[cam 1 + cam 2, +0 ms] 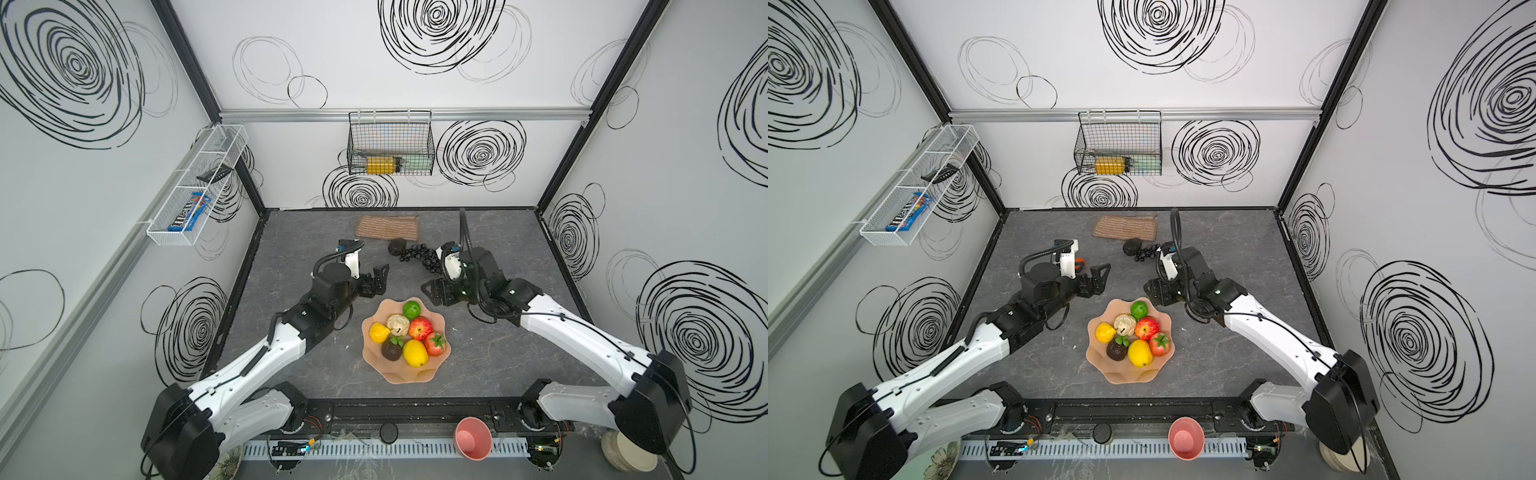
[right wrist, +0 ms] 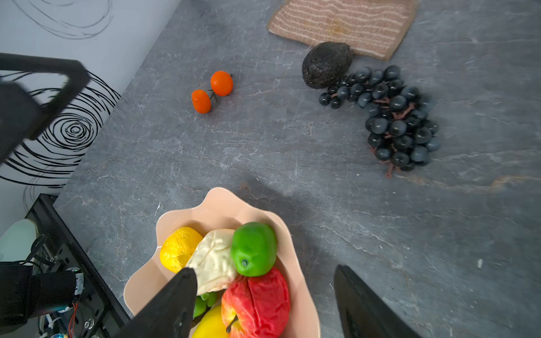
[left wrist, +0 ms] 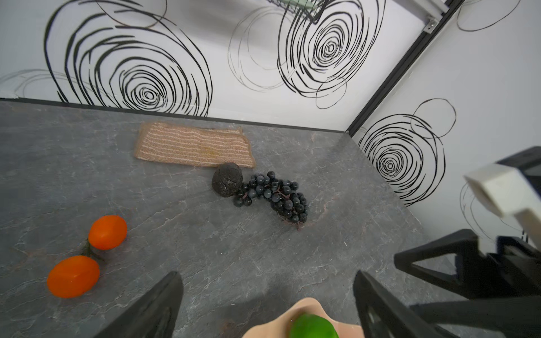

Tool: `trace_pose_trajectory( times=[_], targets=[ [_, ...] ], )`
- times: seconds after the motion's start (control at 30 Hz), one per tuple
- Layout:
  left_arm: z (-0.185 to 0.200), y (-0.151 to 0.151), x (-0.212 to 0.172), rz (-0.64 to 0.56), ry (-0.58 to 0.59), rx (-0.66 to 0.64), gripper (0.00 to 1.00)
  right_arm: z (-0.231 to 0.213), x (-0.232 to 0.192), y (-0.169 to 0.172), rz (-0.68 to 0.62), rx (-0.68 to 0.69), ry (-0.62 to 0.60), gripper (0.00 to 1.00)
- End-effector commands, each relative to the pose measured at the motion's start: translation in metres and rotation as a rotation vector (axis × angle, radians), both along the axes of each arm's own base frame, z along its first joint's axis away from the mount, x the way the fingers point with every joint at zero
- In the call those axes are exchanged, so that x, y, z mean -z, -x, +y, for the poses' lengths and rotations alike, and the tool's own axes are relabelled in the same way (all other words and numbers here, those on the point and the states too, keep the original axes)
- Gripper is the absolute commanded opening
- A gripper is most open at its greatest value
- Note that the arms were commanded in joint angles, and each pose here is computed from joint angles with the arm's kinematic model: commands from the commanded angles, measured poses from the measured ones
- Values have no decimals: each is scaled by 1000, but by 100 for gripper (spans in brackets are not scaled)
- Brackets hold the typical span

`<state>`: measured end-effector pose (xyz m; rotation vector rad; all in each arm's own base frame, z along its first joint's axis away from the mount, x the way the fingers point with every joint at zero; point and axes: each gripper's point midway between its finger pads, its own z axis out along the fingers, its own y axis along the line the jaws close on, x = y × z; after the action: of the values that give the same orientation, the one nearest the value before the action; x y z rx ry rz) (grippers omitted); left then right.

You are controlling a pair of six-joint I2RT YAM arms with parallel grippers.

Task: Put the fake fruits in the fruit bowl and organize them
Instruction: 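Set the lime in the bowl, open the right gripper and raise it, then reach the left gripper to the dark avocado and grasp it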

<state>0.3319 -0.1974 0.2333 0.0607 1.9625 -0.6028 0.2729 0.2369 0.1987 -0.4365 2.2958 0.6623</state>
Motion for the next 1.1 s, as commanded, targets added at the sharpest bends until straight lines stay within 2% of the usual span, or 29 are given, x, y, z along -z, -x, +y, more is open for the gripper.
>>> trace_pose_trajectory(
  times=[0.0, 0.17, 0.53, 0.83, 1.07],
  targets=[
    [-10, -24, -14, -15, 67, -25, 96, -15, -13, 8, -82, 24, -57, 79],
    [-23, -66, 13, 66, 76, -44, 95, -43, -29, 23, -184, 74, -127, 81],
    [-40, -150, 93, 306, 105, -78, 93, -66, -25, 48, -211, 107, -186, 85],
    [-53, -190, 137, 411, 75, -80, 95, -66, -12, 55, -176, 99, -199, 85],
    [-54, -209, 169, 478, 32, -101, 94, -65, -12, 54, -176, 98, -203, 85]
  ],
)
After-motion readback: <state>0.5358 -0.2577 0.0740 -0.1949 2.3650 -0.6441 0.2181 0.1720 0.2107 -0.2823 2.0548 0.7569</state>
